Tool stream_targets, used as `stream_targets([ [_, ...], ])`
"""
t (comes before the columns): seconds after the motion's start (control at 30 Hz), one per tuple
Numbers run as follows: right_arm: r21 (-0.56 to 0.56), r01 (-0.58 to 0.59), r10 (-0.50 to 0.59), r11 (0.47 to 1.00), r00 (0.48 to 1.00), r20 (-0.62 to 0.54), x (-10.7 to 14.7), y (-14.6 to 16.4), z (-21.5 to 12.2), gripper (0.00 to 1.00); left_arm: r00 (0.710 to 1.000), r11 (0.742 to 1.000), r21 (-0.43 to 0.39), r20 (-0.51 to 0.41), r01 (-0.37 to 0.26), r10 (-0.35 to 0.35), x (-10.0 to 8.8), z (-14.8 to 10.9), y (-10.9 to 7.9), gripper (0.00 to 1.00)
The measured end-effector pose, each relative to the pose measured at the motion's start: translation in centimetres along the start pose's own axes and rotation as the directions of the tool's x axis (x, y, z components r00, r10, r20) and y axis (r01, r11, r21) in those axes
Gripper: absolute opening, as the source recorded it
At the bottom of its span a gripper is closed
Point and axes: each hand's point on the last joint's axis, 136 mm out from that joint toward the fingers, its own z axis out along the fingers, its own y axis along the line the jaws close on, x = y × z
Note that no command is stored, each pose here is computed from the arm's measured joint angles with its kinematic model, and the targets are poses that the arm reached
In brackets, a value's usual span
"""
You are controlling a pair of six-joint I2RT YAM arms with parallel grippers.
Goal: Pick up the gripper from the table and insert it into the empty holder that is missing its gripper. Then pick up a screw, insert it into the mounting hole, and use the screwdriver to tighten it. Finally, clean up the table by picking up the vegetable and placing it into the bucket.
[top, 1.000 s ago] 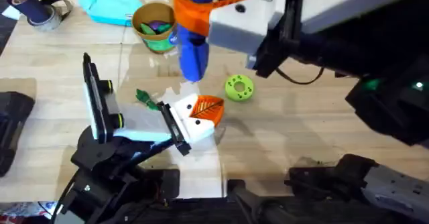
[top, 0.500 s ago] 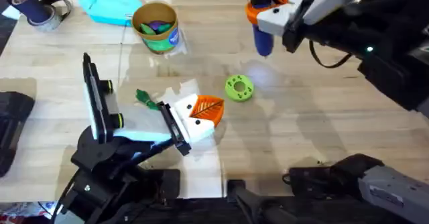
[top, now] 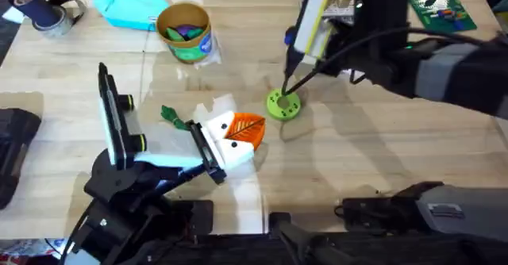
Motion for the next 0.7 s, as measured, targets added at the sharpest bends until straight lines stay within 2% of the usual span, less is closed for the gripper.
stream_targets([
  [0.13, -0.089, 0.09, -0.093, 0.992, 0.995, -0.036, 1.0, 3.0, 2.3, 0.031, 1.0, 1.0, 0.0, 0.0, 0.0, 0.0, 0.0, 0.0, 0.0, 0.014],
  [0.2, -0.114, 0.119, -0.124, 0.986, 0.991, -0.042, 1.2, 4.0, 3.0, 0.111, 1.0, 1.0, 0.0, -0.002, 0.001, -0.001, 0.0, 0.0, 0.0, 0.014],
  [0.23, -0.126, 0.129, -0.135, 0.984, 0.99, -0.044, 1.3, 4.4, 3.2, 0.184, 1.0, 1.0, -0.001, -0.004, 0.003, -0.003, 0.1, 0.0, 0.0, 0.014],
  [0.3, -0.146, 0.129, -0.138, 0.981, 0.989, -0.052, 1.6, 5.1, 3.6, 0.398, 1.0, 1.0, -0.001, -0.008, 0.005, -0.005, 0.2, 0.0, 0.0, 0.014],
  [0.43, -0.137, 0.088, -0.098, 0.987, 0.993, -0.065, 1.7, 4.9, 3.9, 0.942, 1.0, 1.0, -0.002, -0.009, 0.006, -0.006, 0.2, 0.0, 0.0, 0.014],
  [0.5, -0.13, 0.051, -0.061, 0.99, 0.996, -0.069, 1.6, 4.7, 3.9, 0.989, 1.0, 1.0, -0.002, -0.009, 0.006, -0.006, 0.2, 0.0, 0.0, 0.014],
  [0.7, -0.142, -0.06, 0.047, 0.988, 0.995, -0.092, 1.5, 5.1, 3.2, 0.995, 1.0, 1.0, -0.002, -0.01, 0.006, -0.006, 0.2, 0.0, 0.0, 0.014],
])
